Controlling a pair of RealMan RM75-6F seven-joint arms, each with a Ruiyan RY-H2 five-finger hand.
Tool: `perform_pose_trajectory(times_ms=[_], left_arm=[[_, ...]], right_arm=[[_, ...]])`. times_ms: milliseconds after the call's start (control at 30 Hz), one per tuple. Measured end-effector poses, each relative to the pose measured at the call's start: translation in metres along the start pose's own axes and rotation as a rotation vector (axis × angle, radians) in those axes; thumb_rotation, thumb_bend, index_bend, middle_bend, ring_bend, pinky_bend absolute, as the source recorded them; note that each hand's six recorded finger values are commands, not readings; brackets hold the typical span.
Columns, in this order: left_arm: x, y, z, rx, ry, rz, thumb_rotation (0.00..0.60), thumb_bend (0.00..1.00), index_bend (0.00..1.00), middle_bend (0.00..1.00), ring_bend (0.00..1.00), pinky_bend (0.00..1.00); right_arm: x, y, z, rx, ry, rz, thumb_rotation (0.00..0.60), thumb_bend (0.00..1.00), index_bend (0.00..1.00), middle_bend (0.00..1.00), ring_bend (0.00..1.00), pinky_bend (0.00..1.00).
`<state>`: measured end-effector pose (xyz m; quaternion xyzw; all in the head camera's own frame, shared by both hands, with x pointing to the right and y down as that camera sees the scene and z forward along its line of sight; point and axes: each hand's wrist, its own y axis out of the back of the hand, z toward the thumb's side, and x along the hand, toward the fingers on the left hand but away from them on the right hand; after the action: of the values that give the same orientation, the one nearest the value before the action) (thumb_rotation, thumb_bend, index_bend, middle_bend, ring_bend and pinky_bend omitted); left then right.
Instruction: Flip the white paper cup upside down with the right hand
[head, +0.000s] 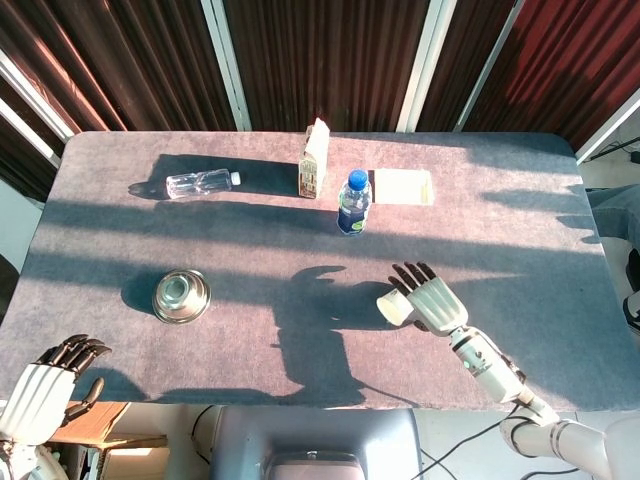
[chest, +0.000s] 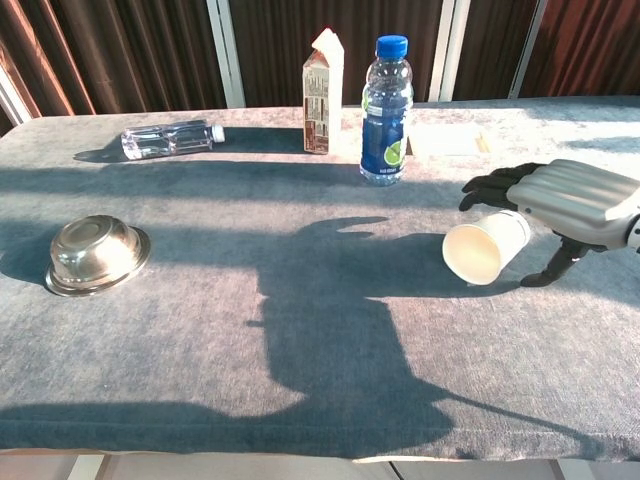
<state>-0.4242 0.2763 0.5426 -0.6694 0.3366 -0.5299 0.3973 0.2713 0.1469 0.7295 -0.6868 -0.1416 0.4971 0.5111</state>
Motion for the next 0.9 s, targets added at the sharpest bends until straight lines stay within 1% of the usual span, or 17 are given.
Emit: perform_pose_trajectory(times_ms=[200,467,667,767,900], left_arm=[[0.000,0.001,-0.001,0.000,0.005,0.002,0.600,0.42,0.34,0.29,0.21,0.40],[0.000,0.000,0.000,0.003,0.002,-0.001,0.600,0.42,0.34,0.29,0.21,0.40],[0.001,-0.001,0.001,0.005,0.001,-0.004,0.600,0.42,0.35,0.29,0.21,0.40],[0.001,-0.001,0.000,0.005,0.001,-0.005,0.600,0.42,0.34,0.29,0.21,0.40],[0.001,-0.001,0.000,0.004,0.001,-0.006,0.600,0.42,0.34,0.29,0.21,0.40]], right_arm=[[-0.008,-0.003,-0.009,-0.002,-0.007,0.025,0.600,0.24,0.40,0.27,0.22,0.34],[-0.011,-0.004,-0.009,0.012,-0.008,0.016,0.600,0.30,0.44,0.29,0.25,0.38],[-0.013,-0.005,-0.008,0.037,-0.002,-0.005,0.600,0.37,0.49,0.32,0.30,0.43],[-0.014,-0.004,-0.007,0.052,0.004,-0.028,0.600,0.43,0.54,0.33,0.33,0.45],[-0.013,0.001,-0.003,0.071,0.021,-0.069,0.600,0.57,0.61,0.38,0.37,0.49]])
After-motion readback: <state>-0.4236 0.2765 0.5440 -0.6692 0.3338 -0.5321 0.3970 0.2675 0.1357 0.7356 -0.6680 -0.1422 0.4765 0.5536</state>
